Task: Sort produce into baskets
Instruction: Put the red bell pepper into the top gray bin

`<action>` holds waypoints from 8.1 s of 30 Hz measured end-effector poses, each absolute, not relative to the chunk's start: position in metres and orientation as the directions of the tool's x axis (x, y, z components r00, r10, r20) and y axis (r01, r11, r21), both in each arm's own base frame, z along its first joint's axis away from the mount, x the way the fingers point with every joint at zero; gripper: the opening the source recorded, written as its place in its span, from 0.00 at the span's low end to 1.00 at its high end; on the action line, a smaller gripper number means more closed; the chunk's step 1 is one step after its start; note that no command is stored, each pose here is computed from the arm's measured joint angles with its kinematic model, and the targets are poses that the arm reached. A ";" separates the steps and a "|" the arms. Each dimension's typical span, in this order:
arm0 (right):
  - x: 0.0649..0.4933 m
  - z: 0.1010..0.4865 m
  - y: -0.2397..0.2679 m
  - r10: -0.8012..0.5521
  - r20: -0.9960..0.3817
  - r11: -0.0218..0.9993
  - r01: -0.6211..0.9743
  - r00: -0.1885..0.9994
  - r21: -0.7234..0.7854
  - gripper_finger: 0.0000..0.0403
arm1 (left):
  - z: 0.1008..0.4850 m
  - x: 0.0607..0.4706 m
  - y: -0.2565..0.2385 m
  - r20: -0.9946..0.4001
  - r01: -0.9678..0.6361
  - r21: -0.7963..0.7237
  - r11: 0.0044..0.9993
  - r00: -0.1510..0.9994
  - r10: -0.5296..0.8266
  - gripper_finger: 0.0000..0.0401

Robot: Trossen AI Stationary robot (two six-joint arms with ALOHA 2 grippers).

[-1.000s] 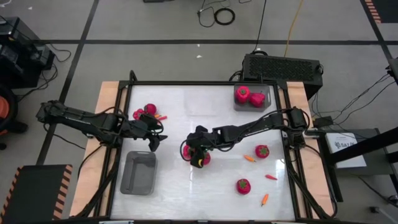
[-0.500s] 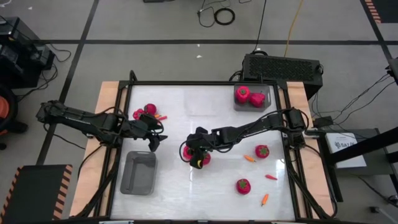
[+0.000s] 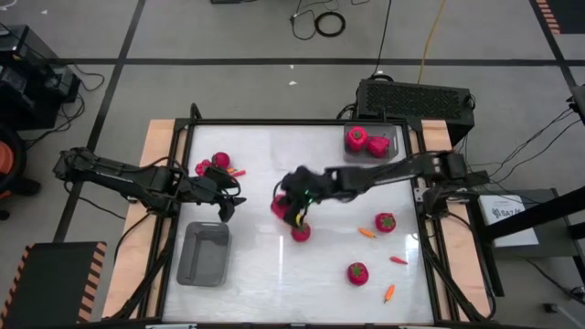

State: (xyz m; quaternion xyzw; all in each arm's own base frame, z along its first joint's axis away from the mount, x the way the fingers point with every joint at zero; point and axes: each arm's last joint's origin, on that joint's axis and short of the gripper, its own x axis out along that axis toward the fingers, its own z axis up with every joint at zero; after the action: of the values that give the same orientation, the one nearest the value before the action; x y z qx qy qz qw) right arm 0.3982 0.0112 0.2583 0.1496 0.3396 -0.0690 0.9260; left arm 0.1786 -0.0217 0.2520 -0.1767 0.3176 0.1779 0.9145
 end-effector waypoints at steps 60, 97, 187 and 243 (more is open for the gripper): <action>0.199 0.252 -0.157 -0.738 -0.658 -0.029 0.981 -0.150 -0.192 0.03 | 0.242 0.166 -0.017 -0.727 -0.611 -0.181 0.771 0.611 0.313 0.70; 0.197 0.215 -0.167 -0.804 -0.575 -0.174 0.985 -0.149 -0.012 0.05 | 0.242 0.166 -0.017 -0.729 -0.612 -0.189 0.768 0.611 0.308 0.70; 0.286 0.281 -0.029 -0.430 -0.491 0.590 0.648 0.758 0.483 0.58 | 0.206 0.150 0.094 -0.958 -0.842 0.238 0.484 -0.123 0.258 0.24; 0.164 0.336 -0.026 -0.578 -0.494 0.441 0.757 0.650 0.481 0.58 | 0.274 0.413 0.097 -0.374 -0.200 -0.302 0.932 0.924 0.078 0.02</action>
State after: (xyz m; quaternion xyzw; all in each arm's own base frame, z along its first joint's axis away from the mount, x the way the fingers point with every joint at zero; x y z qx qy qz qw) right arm 0.1639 -0.0264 0.3356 0.3480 0.1292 -0.3978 0.8390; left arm 0.4125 0.0968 0.2737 -0.1696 0.1809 0.0720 0.9661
